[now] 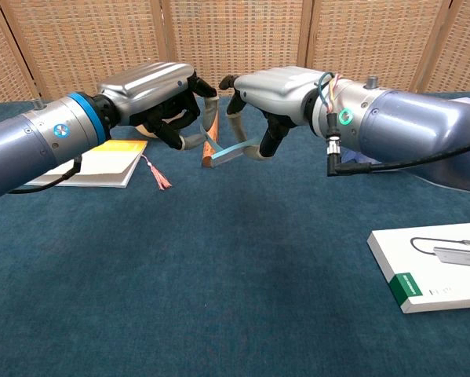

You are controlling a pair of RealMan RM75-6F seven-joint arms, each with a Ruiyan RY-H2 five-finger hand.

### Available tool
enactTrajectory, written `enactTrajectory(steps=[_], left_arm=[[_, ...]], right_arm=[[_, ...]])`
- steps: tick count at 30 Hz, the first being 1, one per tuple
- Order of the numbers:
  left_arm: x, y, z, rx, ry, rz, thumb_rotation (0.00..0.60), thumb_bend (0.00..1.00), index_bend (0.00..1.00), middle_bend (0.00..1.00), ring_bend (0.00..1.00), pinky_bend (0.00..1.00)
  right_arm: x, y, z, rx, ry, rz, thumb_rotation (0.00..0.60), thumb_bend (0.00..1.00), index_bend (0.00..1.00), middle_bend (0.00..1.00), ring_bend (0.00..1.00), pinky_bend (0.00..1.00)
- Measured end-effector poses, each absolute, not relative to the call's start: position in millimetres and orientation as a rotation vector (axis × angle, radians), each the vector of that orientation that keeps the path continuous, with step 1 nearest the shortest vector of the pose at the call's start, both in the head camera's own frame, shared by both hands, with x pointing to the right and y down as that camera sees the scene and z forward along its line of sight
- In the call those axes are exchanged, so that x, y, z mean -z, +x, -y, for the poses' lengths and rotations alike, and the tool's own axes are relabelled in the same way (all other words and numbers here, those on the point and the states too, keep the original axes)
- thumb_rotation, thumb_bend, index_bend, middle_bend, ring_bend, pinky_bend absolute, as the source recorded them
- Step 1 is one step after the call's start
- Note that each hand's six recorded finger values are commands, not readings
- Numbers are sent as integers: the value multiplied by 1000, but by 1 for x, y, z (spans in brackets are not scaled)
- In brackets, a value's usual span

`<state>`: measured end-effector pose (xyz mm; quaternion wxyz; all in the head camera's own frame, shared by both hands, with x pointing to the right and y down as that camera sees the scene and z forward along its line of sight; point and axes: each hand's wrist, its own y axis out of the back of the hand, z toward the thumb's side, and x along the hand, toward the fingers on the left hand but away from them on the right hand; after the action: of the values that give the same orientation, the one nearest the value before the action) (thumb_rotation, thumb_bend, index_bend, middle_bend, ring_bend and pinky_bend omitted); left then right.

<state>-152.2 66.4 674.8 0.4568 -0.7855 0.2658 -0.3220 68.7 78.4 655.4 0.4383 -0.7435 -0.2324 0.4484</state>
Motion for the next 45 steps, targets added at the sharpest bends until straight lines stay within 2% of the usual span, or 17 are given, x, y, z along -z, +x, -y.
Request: enactTrajectory(steps=[6, 16, 24, 27, 28, 29, 30, 31, 32, 33, 34, 35, 37, 45], left_arm=[[-676, -150, -68, 796, -1944, -655, 600, 445, 615, 878, 914, 838], [-682, -156, -67, 831, -1918, -646, 600, 530, 750, 890, 914, 838], [-693, -213, -65, 943, -1862, -647, 600, 528, 773, 892, 914, 838], [-696, -241, -64, 986, -1839, -658, 600, 464, 766, 881, 905, 840], [-696, -248, -64, 994, -1832, -661, 600, 377, 730, 837, 867, 839], [-695, -255, -63, 1001, -1823, -666, 600, 254, 660, 739, 782, 813], [-694, -261, -63, 1004, -1815, -671, 600, 164, 594, 640, 699, 779], [-693, -268, -62, 1006, -1806, -676, 600, 63, 485, 456, 541, 691], [-692, -276, -62, 1011, -1790, -678, 600, 12, 379, 265, 377, 572], [-691, -283, -62, 1018, -1778, -676, 600, 0, 313, 159, 276, 492], [-691, -289, -62, 1028, -1766, -672, 600, 0, 226, 53, 150, 383], [-691, -296, -63, 1041, -1756, -666, 600, 0, 157, 7, 67, 307], [-689, -301, -64, 1054, -1753, -665, 600, 0, 84, 0, 7, 239], [-665, -334, -69, 1104, -1744, -747, 600, 0, 0, 0, 0, 135]], right_arm=[[-655, 70, -78, -1115, -1847, 579, 600, 517, 589, 5, 0, 35], [-654, 79, -73, -1121, -1833, 589, 600, 517, 589, 5, 0, 35], [-658, 100, -65, -1153, -1807, 600, 600, 517, 589, 5, 0, 35], [-665, 110, -63, -1179, -1804, 602, 600, 517, 590, 5, 0, 35], [-666, 112, -62, -1184, -1803, 602, 600, 503, 585, 5, 0, 35], [-668, 115, -62, -1192, -1801, 601, 600, 435, 541, 4, 0, 35], [-671, 118, -62, -1202, -1799, 601, 600, 291, 447, 2, 0, 36], [-673, 121, -62, -1210, -1799, 602, 600, 189, 351, 2, 0, 36], [-676, 124, -61, -1218, -1798, 605, 600, 60, 192, 0, 0, 37], [-678, 128, -61, -1226, -1798, 611, 600, 0, 75, 0, 0, 37], [-680, 130, -61, -1231, -1800, 616, 600, 0, 27, 0, 0, 37], [-681, 134, -62, -1237, -1800, 620, 600, 0, 1, 0, 0, 37], [-682, 140, -62, -1247, -1788, 620, 600, 0, 0, 0, 0, 37], [-666, 169, -63, -1261, -1775, 703, 600, 0, 0, 0, 0, 37]])
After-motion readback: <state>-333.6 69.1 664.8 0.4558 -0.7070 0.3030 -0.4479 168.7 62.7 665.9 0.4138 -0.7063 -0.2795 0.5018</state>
